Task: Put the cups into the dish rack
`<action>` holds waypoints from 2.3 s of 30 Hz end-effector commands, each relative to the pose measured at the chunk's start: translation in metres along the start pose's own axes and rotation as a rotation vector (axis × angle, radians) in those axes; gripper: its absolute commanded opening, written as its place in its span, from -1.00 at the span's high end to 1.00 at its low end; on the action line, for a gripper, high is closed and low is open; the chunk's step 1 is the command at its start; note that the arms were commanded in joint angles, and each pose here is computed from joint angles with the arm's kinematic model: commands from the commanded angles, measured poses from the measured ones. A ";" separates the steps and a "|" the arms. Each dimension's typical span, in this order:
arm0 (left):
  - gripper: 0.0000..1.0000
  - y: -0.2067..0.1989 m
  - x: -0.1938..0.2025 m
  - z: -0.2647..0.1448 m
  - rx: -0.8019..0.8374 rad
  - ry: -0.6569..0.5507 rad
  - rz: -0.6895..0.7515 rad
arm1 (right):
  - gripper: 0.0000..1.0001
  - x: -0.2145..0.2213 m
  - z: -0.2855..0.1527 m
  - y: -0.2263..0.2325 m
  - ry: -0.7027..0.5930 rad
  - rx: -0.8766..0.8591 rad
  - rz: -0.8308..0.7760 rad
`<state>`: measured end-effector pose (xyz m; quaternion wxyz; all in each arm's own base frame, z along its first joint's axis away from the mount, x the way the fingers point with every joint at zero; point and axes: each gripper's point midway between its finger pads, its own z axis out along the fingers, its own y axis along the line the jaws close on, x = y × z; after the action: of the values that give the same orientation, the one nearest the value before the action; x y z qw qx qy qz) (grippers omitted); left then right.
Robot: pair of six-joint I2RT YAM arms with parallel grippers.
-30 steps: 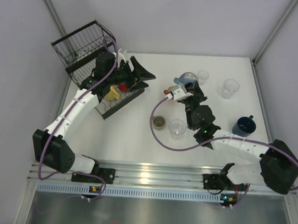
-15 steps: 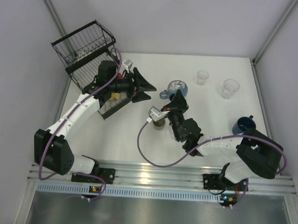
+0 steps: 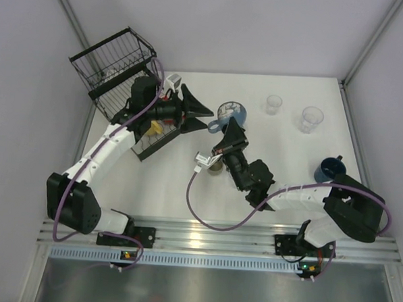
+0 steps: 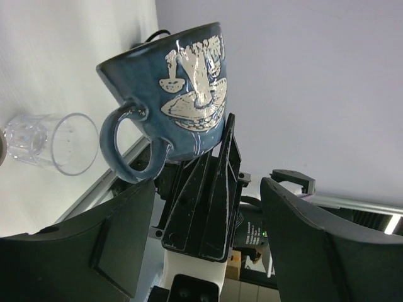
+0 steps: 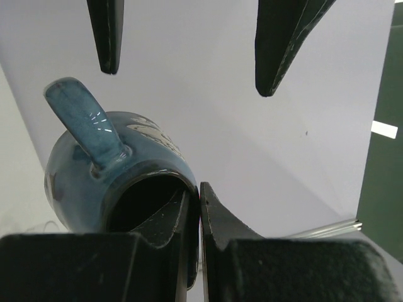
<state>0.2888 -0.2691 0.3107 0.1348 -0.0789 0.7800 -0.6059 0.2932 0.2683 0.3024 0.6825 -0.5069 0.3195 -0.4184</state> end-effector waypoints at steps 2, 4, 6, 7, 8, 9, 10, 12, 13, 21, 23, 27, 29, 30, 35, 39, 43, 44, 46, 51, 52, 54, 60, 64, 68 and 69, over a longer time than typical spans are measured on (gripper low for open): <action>-0.45 -0.040 -0.003 -0.004 0.127 0.034 0.108 | 1.00 0.022 -0.028 -0.153 0.017 0.559 0.240; -0.42 -0.042 -0.003 -0.003 0.132 0.044 0.112 | 1.00 0.017 -0.027 -0.158 0.004 0.574 0.233; -0.41 -0.044 -0.004 -0.004 0.136 0.041 0.129 | 1.00 0.016 -0.027 -0.166 0.000 0.593 0.239; -0.40 -0.044 -0.004 -0.004 0.138 0.040 0.140 | 1.00 0.016 -0.027 -0.168 -0.001 0.597 0.233; -0.40 -0.042 -0.004 -0.005 0.132 0.043 0.137 | 1.00 0.015 -0.027 -0.170 0.001 0.603 0.230; -0.40 -0.042 -0.003 -0.005 0.129 0.043 0.152 | 1.00 0.015 -0.027 -0.174 -0.004 0.613 0.227; -0.40 -0.041 -0.004 -0.005 0.125 0.041 0.156 | 1.00 0.014 -0.027 -0.176 -0.007 0.618 0.223; -0.40 -0.038 -0.003 -0.006 0.113 0.042 0.160 | 1.00 0.015 -0.027 -0.181 0.001 0.630 0.212; -0.40 -0.037 -0.005 -0.008 0.113 0.037 0.160 | 1.00 0.015 -0.026 -0.182 0.003 0.633 0.204; -0.50 -0.058 0.000 -0.021 0.148 0.041 0.215 | 1.00 0.027 -0.024 -0.188 0.039 0.651 0.180; -0.51 -0.060 -0.002 -0.025 0.136 0.029 0.220 | 1.00 0.027 -0.024 -0.190 0.038 0.656 0.176; -0.54 -0.071 -0.003 -0.034 0.149 0.018 0.228 | 1.00 0.027 -0.022 -0.188 0.042 0.652 0.170; -0.54 -0.078 -0.004 -0.038 0.157 0.008 0.232 | 1.00 0.026 -0.021 -0.186 0.041 0.650 0.170; -0.53 -0.082 -0.005 -0.040 0.163 0.002 0.239 | 1.00 0.027 -0.021 -0.187 0.044 0.651 0.170; -0.49 -0.081 -0.005 -0.047 0.141 -0.028 0.252 | 1.00 0.031 -0.020 -0.194 0.057 0.670 0.188; -0.46 -0.056 -0.007 -0.043 0.090 -0.031 0.226 | 1.00 0.032 -0.021 -0.204 0.043 0.701 0.184; -0.42 -0.052 -0.003 -0.040 0.116 0.016 0.258 | 1.00 0.029 -0.024 -0.208 0.012 0.718 0.189; -0.42 -0.055 -0.001 -0.040 0.140 0.035 0.255 | 1.00 0.029 -0.024 -0.207 0.011 0.715 0.191; -0.39 -0.070 0.001 -0.041 0.242 0.073 0.335 | 1.00 0.029 -0.025 -0.205 0.004 0.711 0.199; -0.27 -0.066 0.004 -0.037 0.306 0.138 0.256 | 1.00 0.030 -0.032 -0.206 0.000 0.711 0.230; -0.26 -0.064 0.003 -0.036 0.303 0.140 0.250 | 1.00 0.030 -0.031 -0.206 -0.002 0.711 0.234; -0.25 -0.059 0.004 -0.034 0.298 0.157 0.234 | 1.00 0.030 -0.034 -0.210 -0.010 0.720 0.239; -0.30 -0.055 0.003 -0.029 0.294 0.180 0.215 | 1.00 0.028 -0.037 -0.209 -0.032 0.721 0.244; -0.30 -0.059 0.003 -0.025 0.303 0.193 0.201 | 1.00 0.022 -0.037 -0.203 -0.051 0.704 0.247; -0.24 -0.063 0.006 -0.020 0.327 0.219 0.172 | 1.00 0.016 -0.036 -0.201 -0.064 0.697 0.253; -0.19 -0.065 0.010 -0.017 0.336 0.232 0.171 | 1.00 0.015 -0.036 -0.201 -0.066 0.699 0.252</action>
<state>0.2810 -0.2661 0.3565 0.0961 0.0415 0.7048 -0.7017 0.2712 0.2842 0.3982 0.7548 -0.4518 0.2199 -0.4218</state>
